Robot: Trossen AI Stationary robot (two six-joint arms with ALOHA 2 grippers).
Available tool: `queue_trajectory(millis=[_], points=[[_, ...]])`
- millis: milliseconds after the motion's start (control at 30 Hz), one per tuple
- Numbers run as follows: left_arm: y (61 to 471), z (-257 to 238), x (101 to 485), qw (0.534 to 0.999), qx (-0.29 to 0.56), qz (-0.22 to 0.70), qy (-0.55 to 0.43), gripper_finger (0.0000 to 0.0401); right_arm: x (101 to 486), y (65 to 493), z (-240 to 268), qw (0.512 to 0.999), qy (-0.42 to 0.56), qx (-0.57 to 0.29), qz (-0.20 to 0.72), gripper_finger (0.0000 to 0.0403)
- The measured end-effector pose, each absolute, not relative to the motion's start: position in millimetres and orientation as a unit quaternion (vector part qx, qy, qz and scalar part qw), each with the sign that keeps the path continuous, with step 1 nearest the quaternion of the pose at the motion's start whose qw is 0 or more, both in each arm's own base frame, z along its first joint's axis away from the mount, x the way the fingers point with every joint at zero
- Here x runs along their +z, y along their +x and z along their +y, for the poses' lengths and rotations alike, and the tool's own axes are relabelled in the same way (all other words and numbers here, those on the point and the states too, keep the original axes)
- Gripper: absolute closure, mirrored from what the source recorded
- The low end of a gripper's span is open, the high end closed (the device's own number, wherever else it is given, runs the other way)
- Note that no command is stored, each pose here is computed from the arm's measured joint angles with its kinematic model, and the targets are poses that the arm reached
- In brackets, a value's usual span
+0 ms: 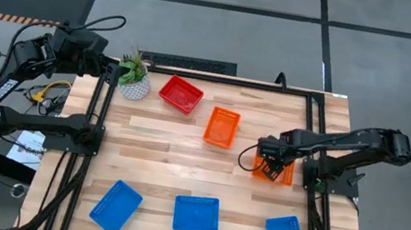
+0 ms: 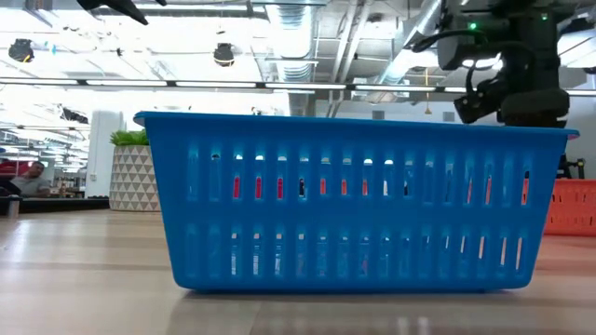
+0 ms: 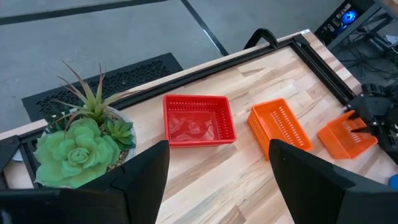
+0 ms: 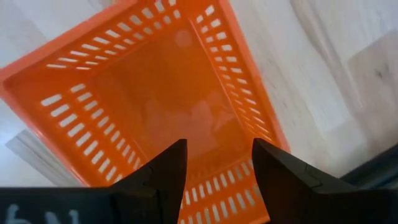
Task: Stack baskets by color
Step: Stack the right orange bin on top of the left orange bin
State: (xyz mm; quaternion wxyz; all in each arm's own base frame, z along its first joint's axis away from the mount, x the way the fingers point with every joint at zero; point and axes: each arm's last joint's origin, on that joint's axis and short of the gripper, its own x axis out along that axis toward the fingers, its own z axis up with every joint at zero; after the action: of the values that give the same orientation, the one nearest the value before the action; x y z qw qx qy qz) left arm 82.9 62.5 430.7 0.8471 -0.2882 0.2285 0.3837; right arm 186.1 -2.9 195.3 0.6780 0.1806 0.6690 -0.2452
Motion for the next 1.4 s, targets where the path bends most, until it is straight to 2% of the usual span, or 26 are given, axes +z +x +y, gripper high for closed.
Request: queue_trajectory(millis=[200, 533, 667, 800, 933, 1233, 1400], points=[[82.9, 62.5, 430.7, 0.846, 0.384, 0.227, -0.291, 0.0138, 184.7, 181.6, -4.2, 0.664, 0.191, -0.257, 0.676, 0.0215], [82.8, 62.6, 430.7, 0.844, 0.388, 0.225, -0.294, 0.0138, 176.0, 179.8, -3.8, 0.659, 0.219, -0.278, 0.663, 0.0282], [82.7, 62.7, 430.7, 0.843, 0.39, 0.224, -0.294, 0.0138, 182.7, 185.9, -3.6, 0.678, 0.226, -0.266, 0.647, 0.0314], [82.7, 62.8, 430.7, 0.841, 0.393, 0.222, -0.297, 0.0138, 201.2, 195.9, -4.6, 0.705, 0.204, -0.253, 0.631, 0.0322], [82.6, 62.8, 430.7, 0.84, 0.394, 0.221, -0.299, 0.0138, 208.4, 197.2, -8.2, 0.713, 0.168, -0.253, 0.632, 0.0304], [82.5, 63.0, 430.7, 0.839, 0.398, 0.22, -0.298, 0.0138, 196.4, 197.6, -23.7, 0.67, 0.151, -0.266, 0.676, 0.0184], [82.5, 63.1, 430.7, 0.839, 0.399, 0.22, -0.297, 0.0138, 178.4, 204.9, -29.5, 0.635, 0.13, -0.256, 0.717, 0.0171]])
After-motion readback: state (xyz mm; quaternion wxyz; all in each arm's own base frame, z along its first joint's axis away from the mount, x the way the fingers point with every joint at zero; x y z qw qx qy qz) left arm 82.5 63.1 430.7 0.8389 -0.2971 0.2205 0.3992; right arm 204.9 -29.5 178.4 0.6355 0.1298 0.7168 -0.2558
